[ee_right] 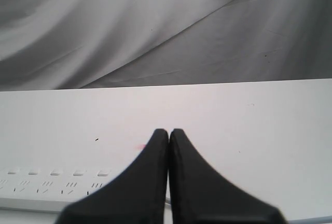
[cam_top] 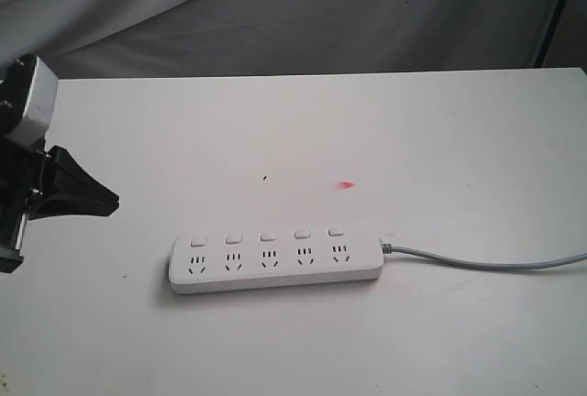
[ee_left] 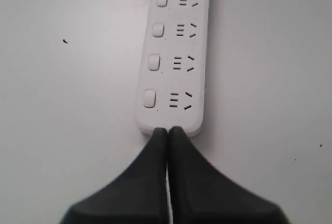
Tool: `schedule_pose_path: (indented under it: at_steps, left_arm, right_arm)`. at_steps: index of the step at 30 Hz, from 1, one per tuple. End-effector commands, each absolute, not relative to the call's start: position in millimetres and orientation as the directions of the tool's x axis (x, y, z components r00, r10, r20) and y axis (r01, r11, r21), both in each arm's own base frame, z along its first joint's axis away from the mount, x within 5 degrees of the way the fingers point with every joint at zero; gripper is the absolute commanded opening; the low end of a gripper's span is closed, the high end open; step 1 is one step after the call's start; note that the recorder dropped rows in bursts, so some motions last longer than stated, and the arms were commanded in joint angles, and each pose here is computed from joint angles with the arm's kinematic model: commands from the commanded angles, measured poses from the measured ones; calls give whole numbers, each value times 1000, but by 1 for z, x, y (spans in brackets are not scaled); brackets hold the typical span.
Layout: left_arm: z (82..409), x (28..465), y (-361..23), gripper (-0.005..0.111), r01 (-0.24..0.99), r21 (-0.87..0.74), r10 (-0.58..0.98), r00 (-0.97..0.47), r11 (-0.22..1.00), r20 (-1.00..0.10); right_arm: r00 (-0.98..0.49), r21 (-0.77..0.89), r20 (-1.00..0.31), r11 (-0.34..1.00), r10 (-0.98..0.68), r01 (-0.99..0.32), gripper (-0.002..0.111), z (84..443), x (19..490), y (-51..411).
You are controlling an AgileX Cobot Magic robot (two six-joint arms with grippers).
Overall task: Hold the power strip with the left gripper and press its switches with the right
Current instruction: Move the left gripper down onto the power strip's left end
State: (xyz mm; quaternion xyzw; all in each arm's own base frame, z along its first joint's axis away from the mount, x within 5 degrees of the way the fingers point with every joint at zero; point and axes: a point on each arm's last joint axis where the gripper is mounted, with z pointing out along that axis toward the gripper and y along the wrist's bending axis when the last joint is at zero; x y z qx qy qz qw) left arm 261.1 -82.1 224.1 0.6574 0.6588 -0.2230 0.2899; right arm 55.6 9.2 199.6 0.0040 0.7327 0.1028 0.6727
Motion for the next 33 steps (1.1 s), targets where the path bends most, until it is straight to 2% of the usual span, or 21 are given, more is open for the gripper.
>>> schedule_pose_path:
  at_steps: [1, 4, 7, 15, 18, 33]
  left_arm:
    - [213, 270, -87, 0, 995, 94, 741, 30, 44, -671]
    - [210, 273, -92, 4, 991, 124, 757, 39, 56, -653]
    - [210, 276, -96, 13, 985, 158, 769, 50, 67, -637]
    - [210, 275, -96, 60, 987, 149, 766, 44, 68, -641]
    - [210, 272, -97, 71, 991, 126, 757, 46, 48, -652]
    - [210, 274, -100, 81, 991, 106, 730, 15, 79, -684]
  right_arm:
    - [-99, 153, -985, 979, 141, -133, 0, 198, 55, 9]
    - [-99, 153, -985, 979, 141, -133, 0, 198, 55, 9]
    - [-99, 153, -985, 979, 141, -133, 0, 198, 55, 9]
    - [-99, 153, -985, 979, 141, -133, 0, 198, 55, 9]
    - [-99, 153, -985, 979, 141, -133, 0, 198, 55, 9]
    - [-99, 153, -985, 979, 141, -133, 0, 198, 55, 9]
